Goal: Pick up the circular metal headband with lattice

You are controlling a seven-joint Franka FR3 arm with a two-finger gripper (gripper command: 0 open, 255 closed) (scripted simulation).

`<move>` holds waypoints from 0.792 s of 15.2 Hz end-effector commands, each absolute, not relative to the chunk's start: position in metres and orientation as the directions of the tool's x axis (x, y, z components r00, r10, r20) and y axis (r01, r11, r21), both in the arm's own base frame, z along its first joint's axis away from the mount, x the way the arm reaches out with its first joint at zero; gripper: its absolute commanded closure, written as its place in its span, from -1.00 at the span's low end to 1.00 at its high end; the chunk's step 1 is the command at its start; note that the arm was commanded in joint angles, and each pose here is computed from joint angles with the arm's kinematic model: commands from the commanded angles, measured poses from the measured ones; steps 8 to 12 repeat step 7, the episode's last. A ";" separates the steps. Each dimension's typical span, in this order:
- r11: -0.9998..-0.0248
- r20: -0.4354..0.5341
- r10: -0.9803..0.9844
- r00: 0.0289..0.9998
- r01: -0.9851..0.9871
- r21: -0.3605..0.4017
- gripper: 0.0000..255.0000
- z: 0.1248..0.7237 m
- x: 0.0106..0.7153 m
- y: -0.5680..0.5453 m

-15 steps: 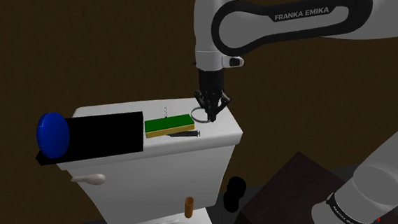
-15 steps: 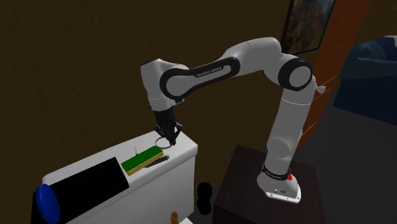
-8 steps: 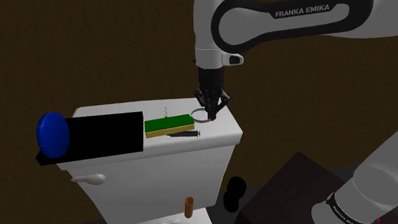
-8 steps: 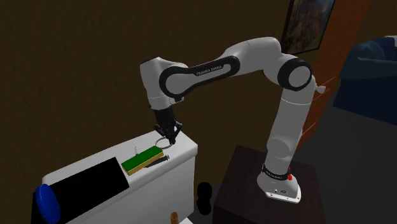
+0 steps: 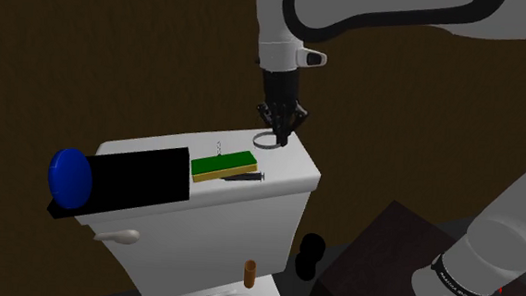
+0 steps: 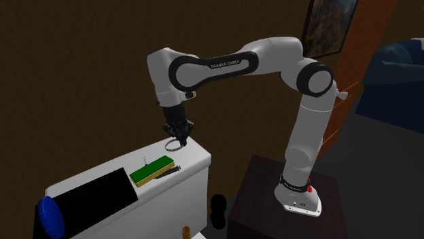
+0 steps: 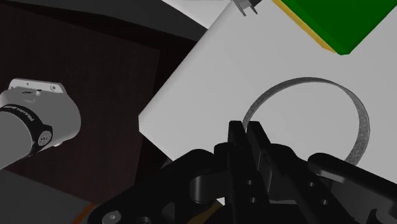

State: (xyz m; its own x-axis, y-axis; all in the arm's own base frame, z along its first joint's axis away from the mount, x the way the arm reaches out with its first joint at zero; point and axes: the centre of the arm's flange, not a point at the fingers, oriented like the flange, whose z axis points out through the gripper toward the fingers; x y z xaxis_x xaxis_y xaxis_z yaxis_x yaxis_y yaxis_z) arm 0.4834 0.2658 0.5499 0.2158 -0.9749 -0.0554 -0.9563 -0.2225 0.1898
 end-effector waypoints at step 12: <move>-0.222 -0.055 -0.975 0.216 -0.956 0.190 1.00 0.582 0.484 0.266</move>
